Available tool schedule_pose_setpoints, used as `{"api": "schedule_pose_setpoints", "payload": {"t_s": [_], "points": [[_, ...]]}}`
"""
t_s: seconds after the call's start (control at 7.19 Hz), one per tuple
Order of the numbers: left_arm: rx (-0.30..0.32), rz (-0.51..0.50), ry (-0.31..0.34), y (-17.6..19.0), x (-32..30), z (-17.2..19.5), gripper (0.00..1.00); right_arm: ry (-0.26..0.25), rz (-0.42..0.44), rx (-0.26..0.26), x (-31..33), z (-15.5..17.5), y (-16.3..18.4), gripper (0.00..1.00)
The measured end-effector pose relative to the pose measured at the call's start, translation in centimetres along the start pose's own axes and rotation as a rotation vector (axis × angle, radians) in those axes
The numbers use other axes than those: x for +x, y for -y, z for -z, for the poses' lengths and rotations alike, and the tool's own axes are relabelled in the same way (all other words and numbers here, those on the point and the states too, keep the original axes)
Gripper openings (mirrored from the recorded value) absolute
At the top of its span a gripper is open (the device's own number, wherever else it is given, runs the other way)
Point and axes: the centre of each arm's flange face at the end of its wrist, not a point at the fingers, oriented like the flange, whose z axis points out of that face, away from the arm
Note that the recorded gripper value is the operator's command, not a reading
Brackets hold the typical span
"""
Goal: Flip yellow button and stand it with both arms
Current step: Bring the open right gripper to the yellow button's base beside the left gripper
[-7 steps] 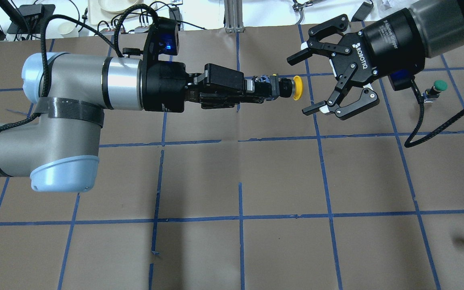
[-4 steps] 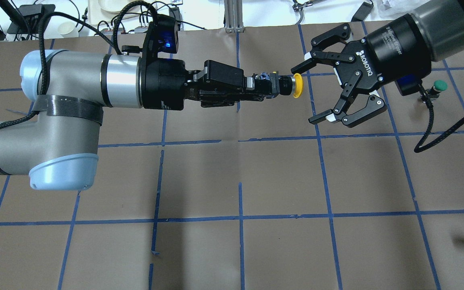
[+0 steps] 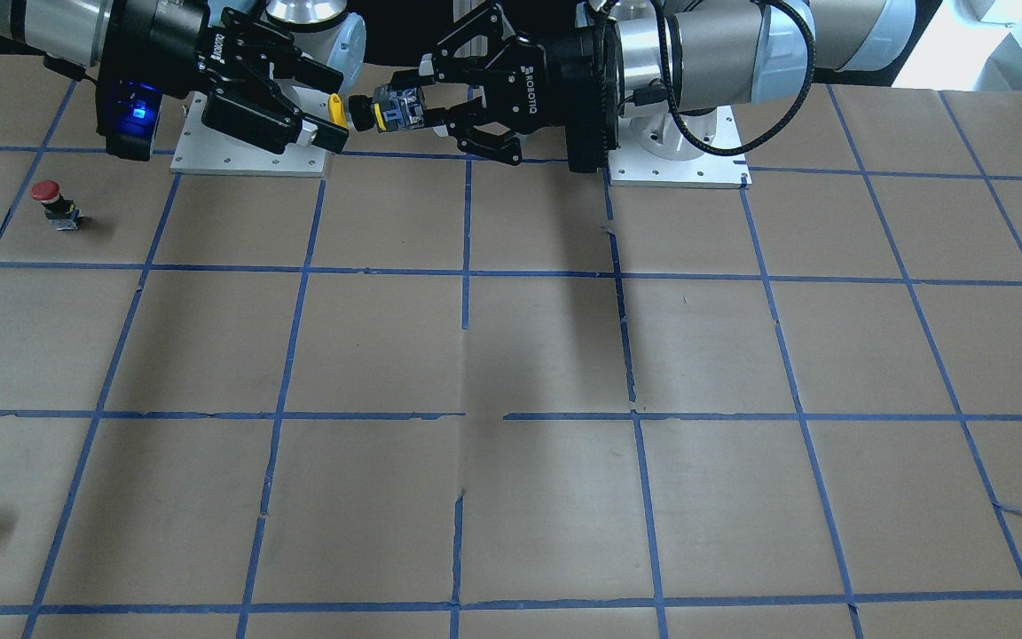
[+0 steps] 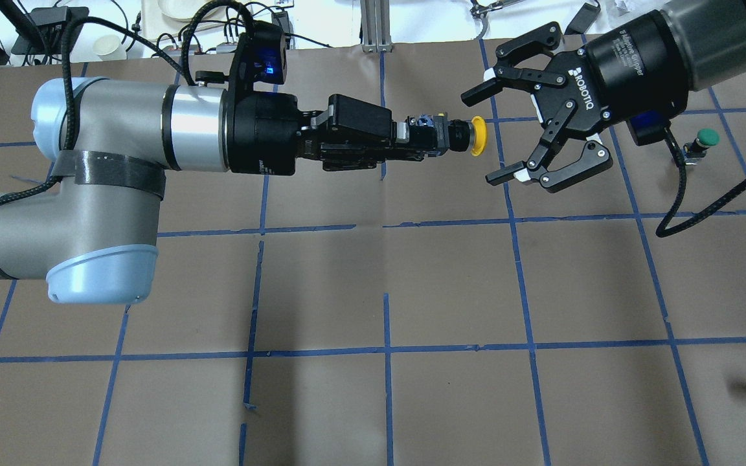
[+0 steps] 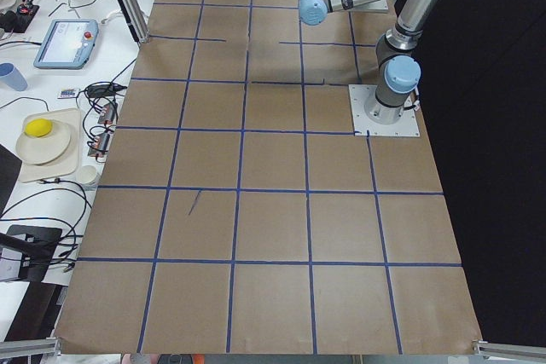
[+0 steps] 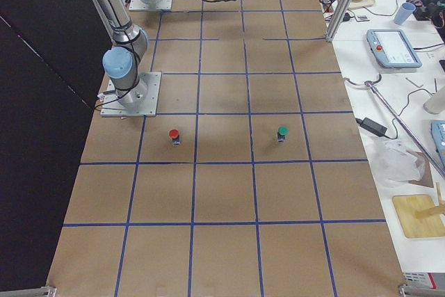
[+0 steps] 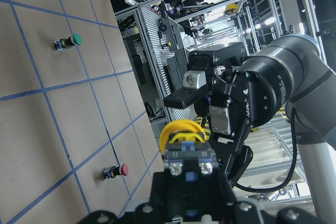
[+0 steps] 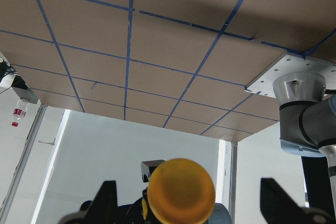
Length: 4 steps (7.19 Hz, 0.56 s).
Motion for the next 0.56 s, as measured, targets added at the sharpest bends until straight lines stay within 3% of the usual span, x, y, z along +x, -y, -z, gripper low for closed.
{"api": "schedule_pose_setpoints", "payload": {"t_s": [0.14, 0.28, 0.56], "points": [[0.0, 0.0, 0.0, 0.01, -0.01, 0.0, 0.11, 0.004, -0.002, -0.008, -0.04, -0.09, 0.08, 0.77], [0.0, 0.0, 0.001, 0.01, -0.02, 0.0, 0.11, 0.005, -0.004, -0.012, -0.01, -0.16, 0.14, 0.52], [0.0, -0.001, 0.002, 0.01, -0.03, 0.0, 0.11, 0.008, -0.003, -0.013, 0.1, -0.15, 0.01, 0.19]]}}
